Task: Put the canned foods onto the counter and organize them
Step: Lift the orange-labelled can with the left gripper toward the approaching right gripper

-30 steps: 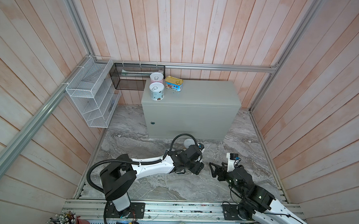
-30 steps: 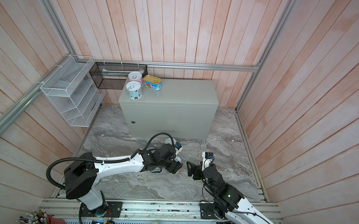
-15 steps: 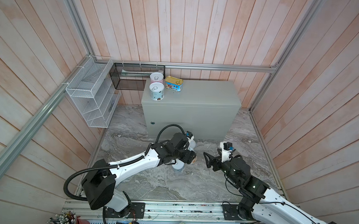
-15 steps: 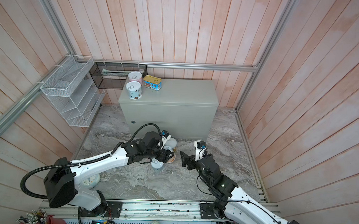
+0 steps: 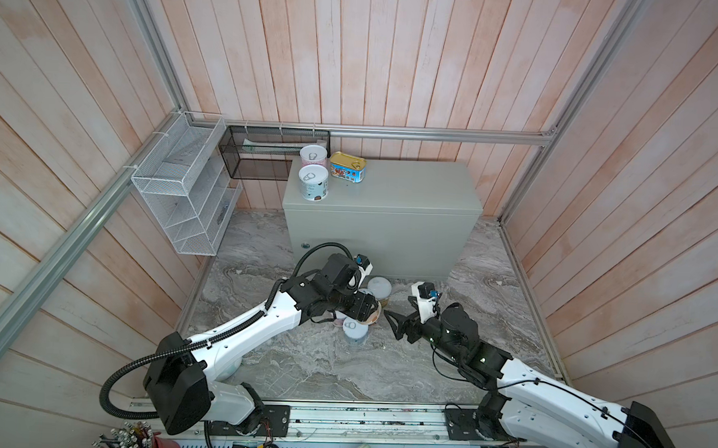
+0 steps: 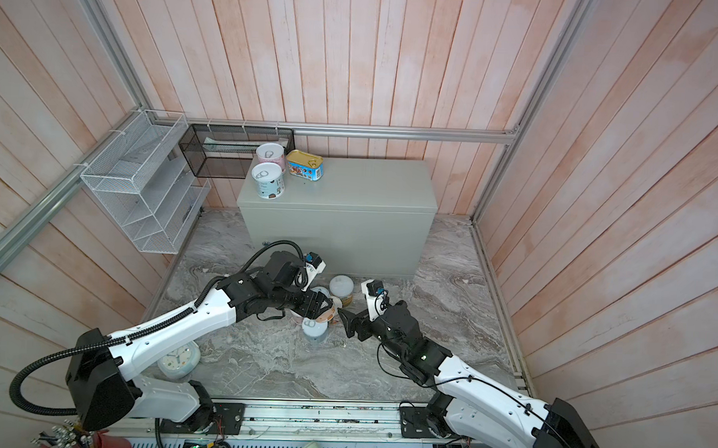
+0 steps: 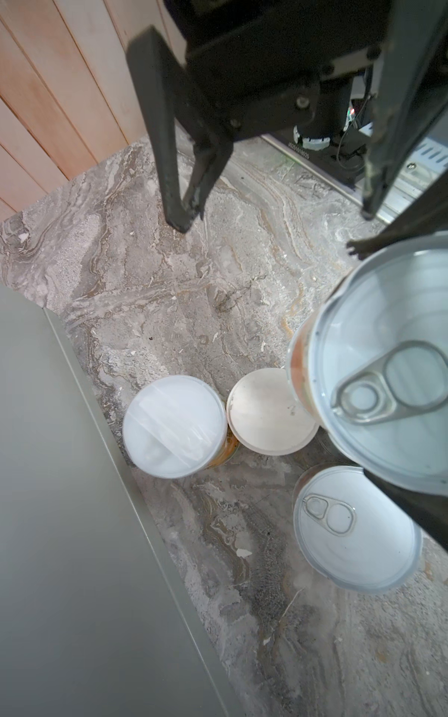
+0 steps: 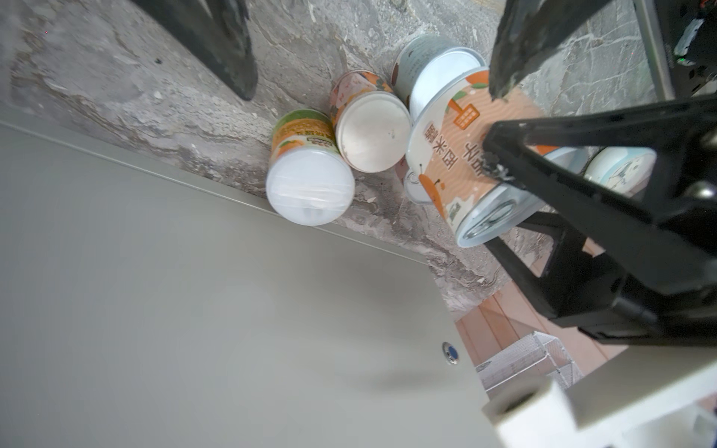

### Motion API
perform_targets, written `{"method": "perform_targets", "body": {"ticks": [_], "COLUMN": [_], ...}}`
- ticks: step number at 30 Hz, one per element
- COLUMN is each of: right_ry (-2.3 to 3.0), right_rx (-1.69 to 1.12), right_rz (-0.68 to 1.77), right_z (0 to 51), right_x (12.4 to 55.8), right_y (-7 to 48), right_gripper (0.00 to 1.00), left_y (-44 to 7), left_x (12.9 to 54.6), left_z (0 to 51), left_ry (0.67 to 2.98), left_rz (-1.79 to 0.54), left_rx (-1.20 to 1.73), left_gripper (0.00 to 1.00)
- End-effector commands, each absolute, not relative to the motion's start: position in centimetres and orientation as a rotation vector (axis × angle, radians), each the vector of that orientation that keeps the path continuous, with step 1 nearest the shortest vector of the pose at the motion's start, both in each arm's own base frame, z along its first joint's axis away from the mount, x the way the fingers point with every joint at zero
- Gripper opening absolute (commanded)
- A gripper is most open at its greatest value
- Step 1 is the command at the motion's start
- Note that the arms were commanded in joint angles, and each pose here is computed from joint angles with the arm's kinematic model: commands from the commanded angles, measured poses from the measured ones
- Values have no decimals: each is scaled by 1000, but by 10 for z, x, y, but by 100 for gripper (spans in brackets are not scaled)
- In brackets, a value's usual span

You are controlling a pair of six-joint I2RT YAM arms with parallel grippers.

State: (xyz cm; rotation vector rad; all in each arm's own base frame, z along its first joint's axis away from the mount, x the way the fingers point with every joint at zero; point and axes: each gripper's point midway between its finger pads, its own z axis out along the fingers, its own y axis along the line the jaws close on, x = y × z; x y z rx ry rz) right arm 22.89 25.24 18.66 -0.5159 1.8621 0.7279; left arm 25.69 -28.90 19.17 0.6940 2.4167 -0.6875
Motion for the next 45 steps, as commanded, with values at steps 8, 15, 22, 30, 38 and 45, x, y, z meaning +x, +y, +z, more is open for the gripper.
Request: {"method": "perform_targets", "body": {"ticks": [8, 15, 22, 30, 38, 45], "right_ry": [1715, 1689, 1682, 1672, 1661, 1620], "right_rx": [-704, -666, -667, -653, -657, -622], "right_rz": [799, 809, 803, 771, 729, 725], "right_z": [210, 213, 211, 204, 202, 209], "right_x": [212, 219, 223, 229, 232, 232], "right_y": [297, 303, 309, 312, 316, 311], "right_gripper": [93, 93, 93, 93, 93, 90], "left_y": [-301, -309, -315, -320, -320, -320], "left_x": [253, 243, 234, 225, 221, 217], "left_z": [235, 239, 235, 220, 214, 207], "left_ry": [2321, 2288, 2293, 2325, 2346, 2368], "left_rz": [-808, -903, -967, -1013, -1016, -1038], "left_rx": [750, 796, 834, 835, 846, 855], "left_gripper": [62, 62, 62, 62, 61, 62]}}
